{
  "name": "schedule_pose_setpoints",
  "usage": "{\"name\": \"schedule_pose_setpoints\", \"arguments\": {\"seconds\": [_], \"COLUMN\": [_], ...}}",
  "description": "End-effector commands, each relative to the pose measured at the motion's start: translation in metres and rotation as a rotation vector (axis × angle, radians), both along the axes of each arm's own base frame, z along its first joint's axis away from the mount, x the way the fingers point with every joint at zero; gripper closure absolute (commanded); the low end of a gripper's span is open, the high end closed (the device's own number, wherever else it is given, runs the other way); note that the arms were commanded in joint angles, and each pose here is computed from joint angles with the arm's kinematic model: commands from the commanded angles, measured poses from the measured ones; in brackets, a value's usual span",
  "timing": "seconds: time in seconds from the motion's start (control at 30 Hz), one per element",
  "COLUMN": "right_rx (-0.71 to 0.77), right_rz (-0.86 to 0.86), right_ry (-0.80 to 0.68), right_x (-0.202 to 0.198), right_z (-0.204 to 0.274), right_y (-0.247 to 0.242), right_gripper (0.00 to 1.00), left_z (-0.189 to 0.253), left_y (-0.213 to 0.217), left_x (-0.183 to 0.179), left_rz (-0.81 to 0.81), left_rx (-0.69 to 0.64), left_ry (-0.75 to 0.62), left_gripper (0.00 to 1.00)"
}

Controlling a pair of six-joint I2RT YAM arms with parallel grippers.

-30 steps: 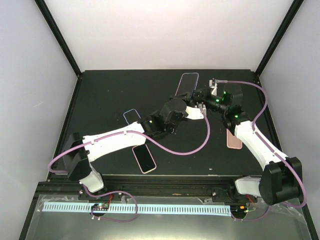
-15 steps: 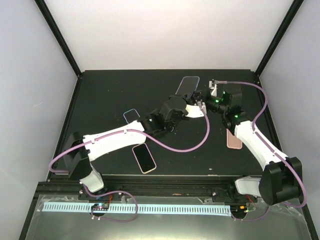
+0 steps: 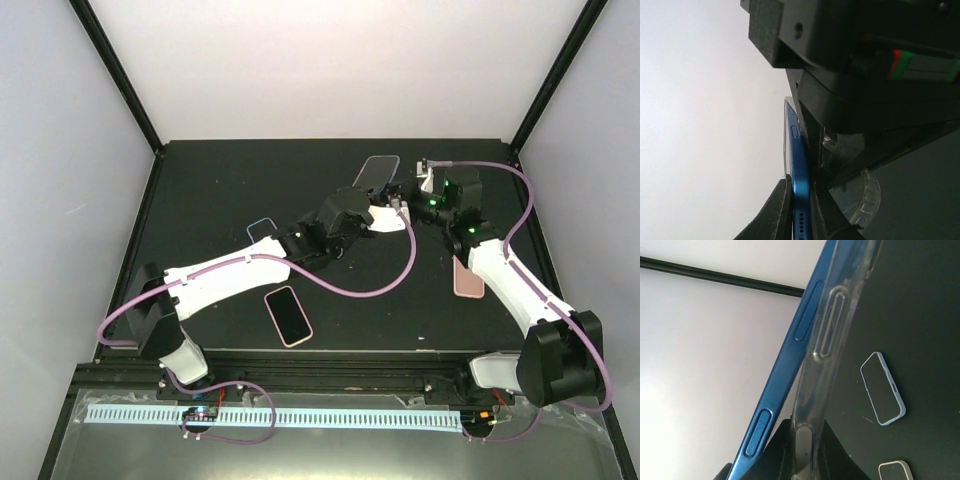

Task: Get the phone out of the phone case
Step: Remove the phone case from the phone.

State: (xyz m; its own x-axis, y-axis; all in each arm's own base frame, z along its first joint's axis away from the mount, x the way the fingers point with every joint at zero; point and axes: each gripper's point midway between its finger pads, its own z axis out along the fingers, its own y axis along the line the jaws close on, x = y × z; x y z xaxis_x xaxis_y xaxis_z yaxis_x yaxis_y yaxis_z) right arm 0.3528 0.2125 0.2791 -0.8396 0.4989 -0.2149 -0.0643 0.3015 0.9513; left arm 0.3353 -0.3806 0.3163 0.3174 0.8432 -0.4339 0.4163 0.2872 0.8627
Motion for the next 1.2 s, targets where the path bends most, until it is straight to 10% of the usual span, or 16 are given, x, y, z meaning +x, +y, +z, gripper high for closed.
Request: {"name": "schedule_pose_setpoints", "arguments": {"seconds": [0.0, 1.17], "right_rx": [-0.073, -0.122], "right_rz": [0.047, -0.034], "right_ry": [-0.053, 0.166], "right_x": [-0.006, -0.013], "right_z": [-0.009, -0.087], "right_y": [-0.002, -0.018], "right_gripper": [0.99, 0.99], "left_z": [0.105, 0.196], "left_y": [0.049, 0.083], "left_x": [0.019, 0.020], "left_rz": [0.142, 0.190], "left_rx": [-0.217, -0.314], "left_ry": [-0.154, -0.365], "left_gripper": [0.98, 0.98]}}
